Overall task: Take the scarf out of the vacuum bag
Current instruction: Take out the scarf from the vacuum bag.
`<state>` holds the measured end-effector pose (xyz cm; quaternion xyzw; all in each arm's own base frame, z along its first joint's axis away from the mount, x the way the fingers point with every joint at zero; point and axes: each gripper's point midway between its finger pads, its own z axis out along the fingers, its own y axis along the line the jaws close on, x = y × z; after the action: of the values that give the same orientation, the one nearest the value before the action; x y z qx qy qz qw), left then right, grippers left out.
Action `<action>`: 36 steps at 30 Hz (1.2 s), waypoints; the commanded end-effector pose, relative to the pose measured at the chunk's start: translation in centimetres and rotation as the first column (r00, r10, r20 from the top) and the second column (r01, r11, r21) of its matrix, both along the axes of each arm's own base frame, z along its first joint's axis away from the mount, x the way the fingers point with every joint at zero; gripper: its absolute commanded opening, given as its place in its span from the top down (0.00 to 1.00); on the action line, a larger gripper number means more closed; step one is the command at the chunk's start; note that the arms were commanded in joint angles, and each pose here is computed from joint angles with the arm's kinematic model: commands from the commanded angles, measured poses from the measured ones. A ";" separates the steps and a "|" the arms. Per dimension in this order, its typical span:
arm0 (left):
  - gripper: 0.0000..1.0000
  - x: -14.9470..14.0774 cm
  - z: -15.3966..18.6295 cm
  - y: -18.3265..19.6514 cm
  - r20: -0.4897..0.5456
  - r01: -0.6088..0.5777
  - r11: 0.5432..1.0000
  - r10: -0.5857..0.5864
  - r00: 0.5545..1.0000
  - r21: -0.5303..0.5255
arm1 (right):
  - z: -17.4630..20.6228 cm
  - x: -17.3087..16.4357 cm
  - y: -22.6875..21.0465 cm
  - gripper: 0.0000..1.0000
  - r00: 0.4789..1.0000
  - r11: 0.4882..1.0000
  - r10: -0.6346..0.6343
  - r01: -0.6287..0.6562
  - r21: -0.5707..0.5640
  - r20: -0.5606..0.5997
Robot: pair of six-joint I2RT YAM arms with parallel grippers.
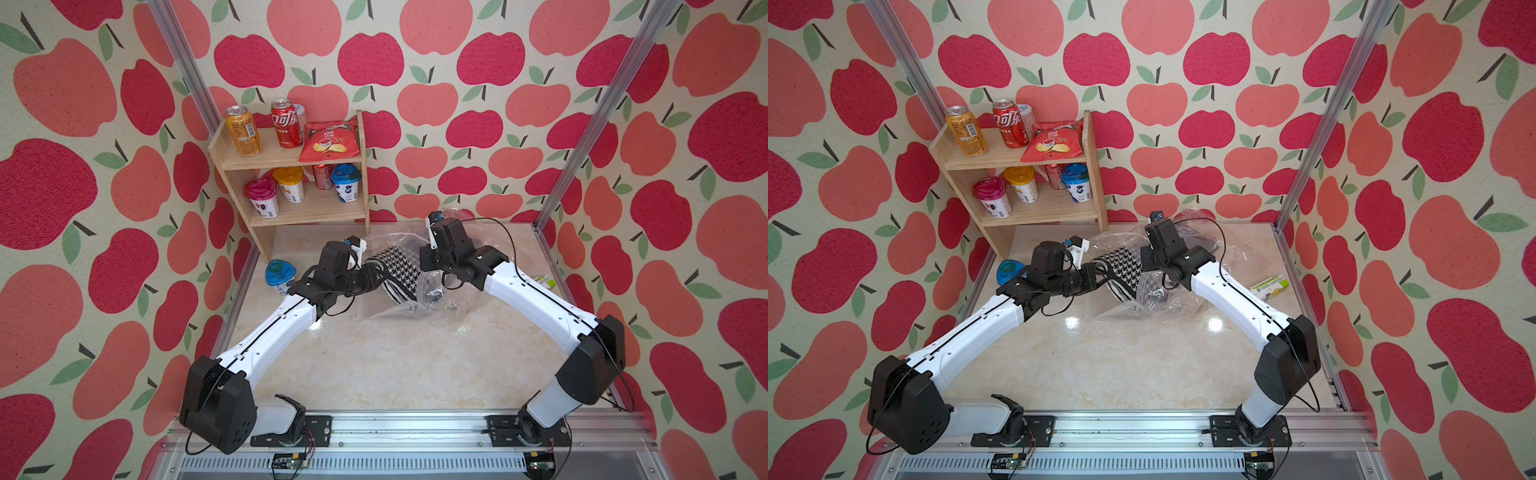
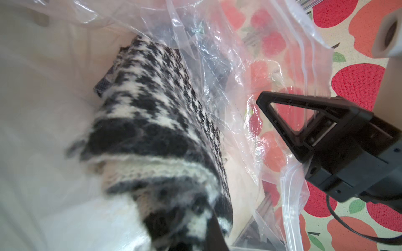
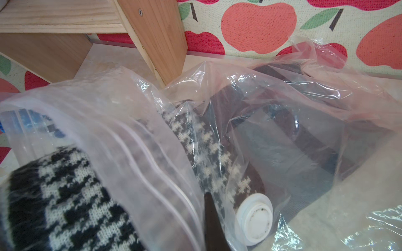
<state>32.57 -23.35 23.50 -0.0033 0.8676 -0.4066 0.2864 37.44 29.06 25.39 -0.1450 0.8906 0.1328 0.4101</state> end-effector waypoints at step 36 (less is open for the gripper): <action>1.00 -11.1 -5.8 14.2 -0.278 -0.271 0.942 0.319 0.906 0.198 | -10.3 2.9 1.6 1.00 0.994 0.993 -0.010 -0.003 -0.119 -0.106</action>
<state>22.27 -10.14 18.35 -0.1566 0.9149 -0.3045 0.2140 39.19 31.94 15.41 -0.1701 0.9134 0.1163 0.3509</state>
